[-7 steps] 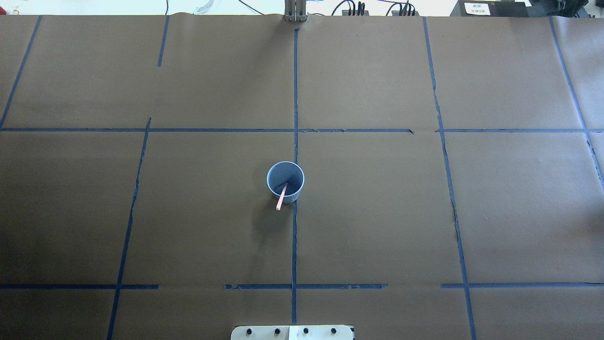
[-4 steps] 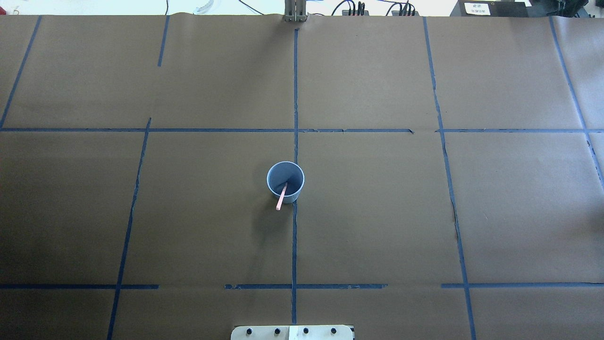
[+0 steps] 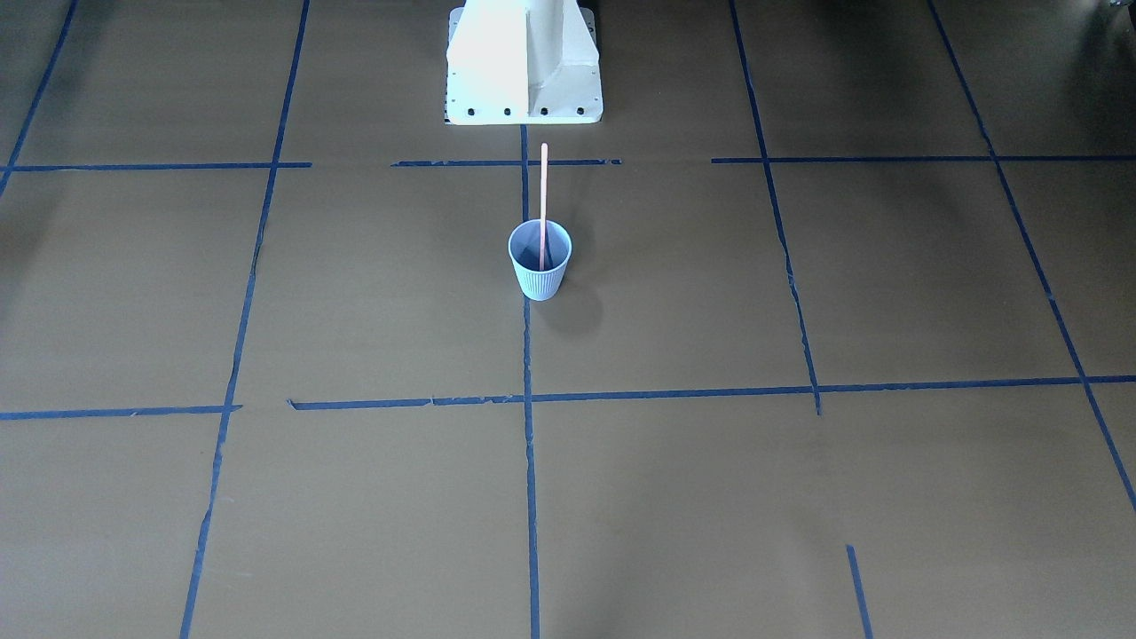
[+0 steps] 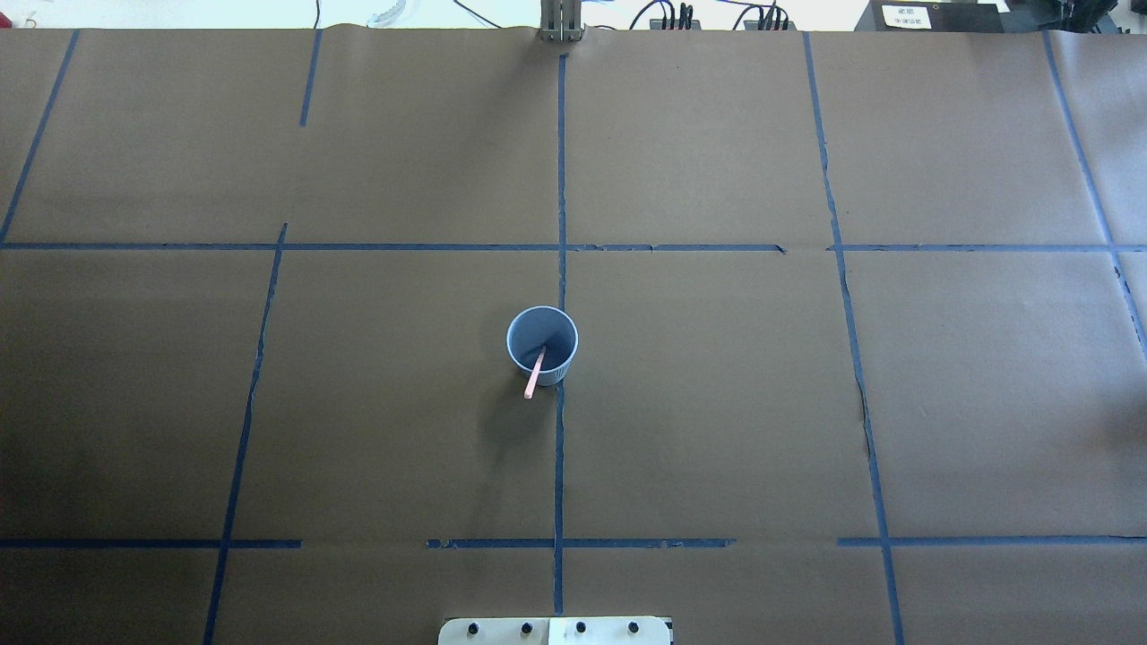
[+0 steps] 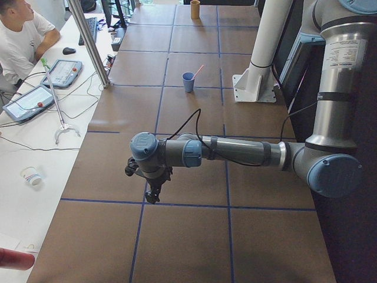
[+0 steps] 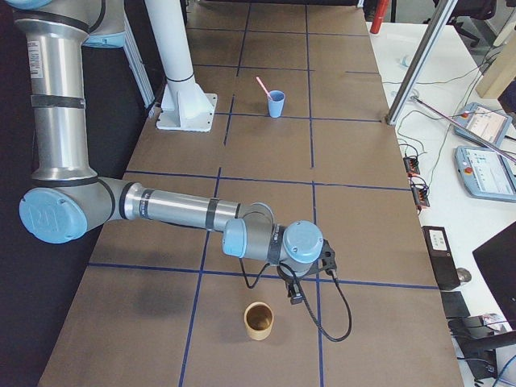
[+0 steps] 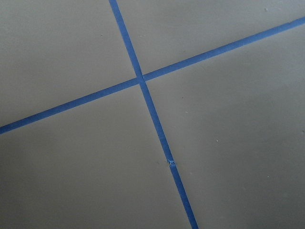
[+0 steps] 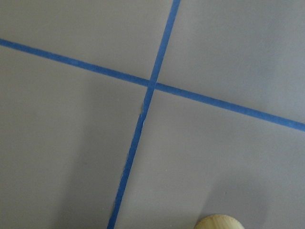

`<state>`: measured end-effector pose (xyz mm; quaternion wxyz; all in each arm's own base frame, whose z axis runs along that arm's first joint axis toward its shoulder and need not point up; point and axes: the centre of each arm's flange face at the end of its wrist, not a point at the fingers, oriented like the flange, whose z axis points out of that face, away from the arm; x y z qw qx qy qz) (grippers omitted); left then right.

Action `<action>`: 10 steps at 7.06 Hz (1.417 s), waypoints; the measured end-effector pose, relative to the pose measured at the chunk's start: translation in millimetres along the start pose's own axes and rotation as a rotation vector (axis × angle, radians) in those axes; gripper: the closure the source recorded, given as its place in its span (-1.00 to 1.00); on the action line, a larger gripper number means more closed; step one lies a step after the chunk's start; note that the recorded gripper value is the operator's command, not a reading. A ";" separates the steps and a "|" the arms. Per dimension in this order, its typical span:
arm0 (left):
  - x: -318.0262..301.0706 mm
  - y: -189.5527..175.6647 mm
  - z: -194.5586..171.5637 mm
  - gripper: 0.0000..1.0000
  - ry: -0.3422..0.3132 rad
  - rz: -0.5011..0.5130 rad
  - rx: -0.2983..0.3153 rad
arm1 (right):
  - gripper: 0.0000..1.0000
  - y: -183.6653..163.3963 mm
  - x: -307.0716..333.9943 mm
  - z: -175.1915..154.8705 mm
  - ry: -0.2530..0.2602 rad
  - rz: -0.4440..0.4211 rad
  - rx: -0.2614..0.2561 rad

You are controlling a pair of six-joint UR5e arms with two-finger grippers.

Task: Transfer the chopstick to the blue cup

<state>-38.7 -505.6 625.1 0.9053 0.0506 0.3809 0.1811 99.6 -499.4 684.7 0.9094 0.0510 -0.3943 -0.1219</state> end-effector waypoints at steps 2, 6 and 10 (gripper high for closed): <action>-3.4 0.4 2.0 -1.00 0.002 -0.010 -0.009 | -1.00 1.1 6.1 -15.7 0.034 0.019 -0.005; -19.7 10.5 -3.8 -1.00 0.005 -0.084 -0.008 | -1.00 -4.5 2.3 -25.1 0.094 0.022 -0.027; -32.6 34.7 -24.7 -1.00 -0.006 -0.188 0.039 | -1.00 -12.3 -2.2 -23.5 0.087 0.027 -0.048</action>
